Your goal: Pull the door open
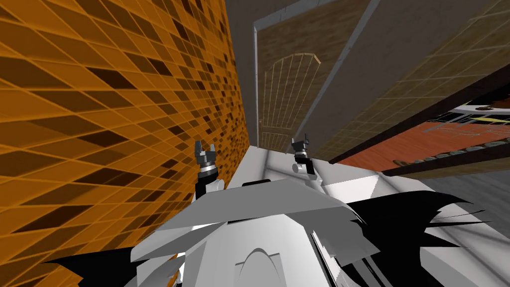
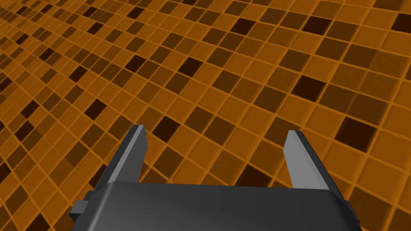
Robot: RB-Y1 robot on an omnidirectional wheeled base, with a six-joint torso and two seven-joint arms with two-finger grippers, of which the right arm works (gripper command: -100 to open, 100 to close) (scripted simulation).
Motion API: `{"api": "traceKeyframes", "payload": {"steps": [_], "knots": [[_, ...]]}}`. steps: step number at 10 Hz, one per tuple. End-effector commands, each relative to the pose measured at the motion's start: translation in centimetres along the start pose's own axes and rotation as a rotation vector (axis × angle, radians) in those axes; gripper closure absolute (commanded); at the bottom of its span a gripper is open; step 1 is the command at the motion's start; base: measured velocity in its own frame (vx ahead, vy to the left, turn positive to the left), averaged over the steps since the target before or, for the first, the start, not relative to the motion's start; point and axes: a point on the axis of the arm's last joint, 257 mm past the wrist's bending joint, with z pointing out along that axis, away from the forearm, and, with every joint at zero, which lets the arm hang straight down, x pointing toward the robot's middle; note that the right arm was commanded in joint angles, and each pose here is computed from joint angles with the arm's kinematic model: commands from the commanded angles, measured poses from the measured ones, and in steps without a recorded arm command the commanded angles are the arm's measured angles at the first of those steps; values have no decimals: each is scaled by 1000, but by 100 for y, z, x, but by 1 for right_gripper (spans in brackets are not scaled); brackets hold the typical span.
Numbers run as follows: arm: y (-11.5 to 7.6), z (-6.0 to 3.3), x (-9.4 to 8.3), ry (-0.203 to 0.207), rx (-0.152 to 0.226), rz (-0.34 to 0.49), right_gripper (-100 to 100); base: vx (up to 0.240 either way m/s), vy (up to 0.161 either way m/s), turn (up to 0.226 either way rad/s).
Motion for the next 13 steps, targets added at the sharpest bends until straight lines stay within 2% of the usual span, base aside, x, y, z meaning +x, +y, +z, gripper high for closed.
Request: {"api": "traceKeyframes", "payload": {"steps": [1,3,5,13], "knots": [[19,16,-174,-27,-6,27,-100,26,-44,227],[31,37,-388,-64,-16,60,-100,42,-34,258],[42,46,-496,-83,-22,76,-100,33,-27,147],[173,56,-1288,-228,-87,189,-100,39,-21,219]]}}
